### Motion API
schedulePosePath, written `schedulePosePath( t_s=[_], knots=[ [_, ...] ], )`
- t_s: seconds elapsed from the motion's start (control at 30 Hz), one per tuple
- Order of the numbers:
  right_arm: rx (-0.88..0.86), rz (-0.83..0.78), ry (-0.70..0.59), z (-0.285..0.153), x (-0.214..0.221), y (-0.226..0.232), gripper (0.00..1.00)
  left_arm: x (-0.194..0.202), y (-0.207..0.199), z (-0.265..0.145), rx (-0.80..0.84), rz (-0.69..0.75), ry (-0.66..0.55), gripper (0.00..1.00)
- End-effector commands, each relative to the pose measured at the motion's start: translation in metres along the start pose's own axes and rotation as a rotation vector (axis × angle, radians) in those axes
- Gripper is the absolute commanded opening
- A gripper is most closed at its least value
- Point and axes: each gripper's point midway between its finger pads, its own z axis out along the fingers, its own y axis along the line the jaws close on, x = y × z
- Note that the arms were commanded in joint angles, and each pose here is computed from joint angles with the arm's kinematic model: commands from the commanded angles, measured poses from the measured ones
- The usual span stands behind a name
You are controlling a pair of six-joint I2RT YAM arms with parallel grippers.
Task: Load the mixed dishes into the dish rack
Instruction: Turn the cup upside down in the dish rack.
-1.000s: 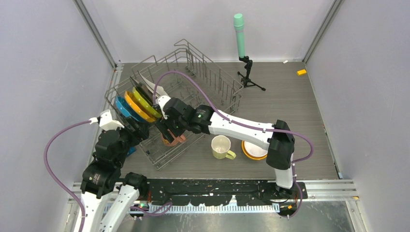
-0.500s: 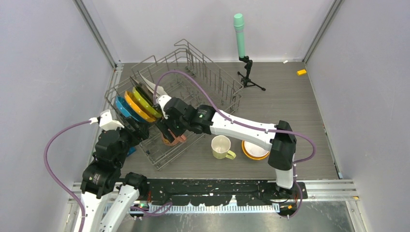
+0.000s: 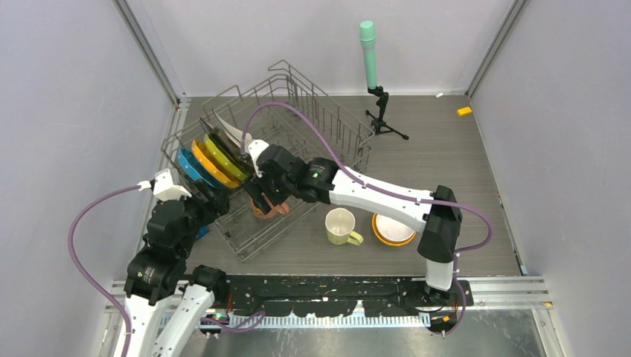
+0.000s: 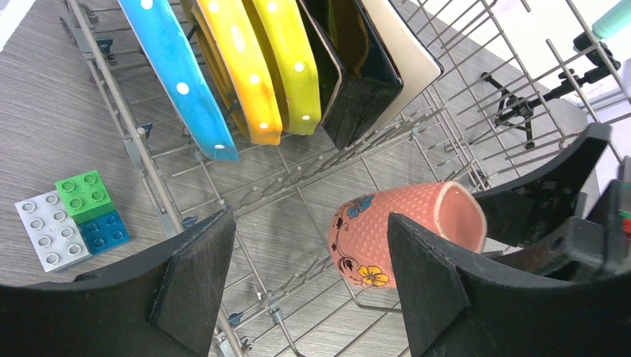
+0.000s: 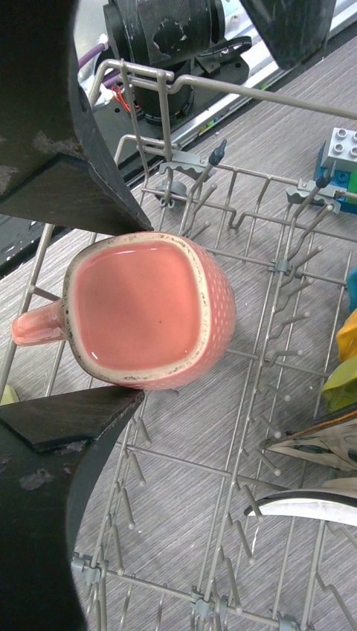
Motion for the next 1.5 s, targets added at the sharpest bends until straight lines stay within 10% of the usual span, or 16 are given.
schedulePosePath(
  t_s=[0.0,0.4,0.67,1.47],
  knots=[
    [-0.019,0.012,-0.062,0.006,-0.018,0.005,0.0,-0.003,-0.002,-0.001,0.012,-0.01,-0.018,0.77],
    [0.005,0.022,0.016,0.03,0.002,0.003,0.01,-0.002,-0.001,-0.001,0.01,-0.008,-0.017,0.77],
    [0.02,0.021,0.012,0.028,0.002,0.0,0.38,-0.003,-0.001,-0.002,0.01,-0.007,-0.02,0.77],
    [-0.068,-0.071,0.081,0.036,0.025,0.01,0.77,-0.001,-0.005,0.002,0.022,-0.012,-0.008,0.77]
  ],
)
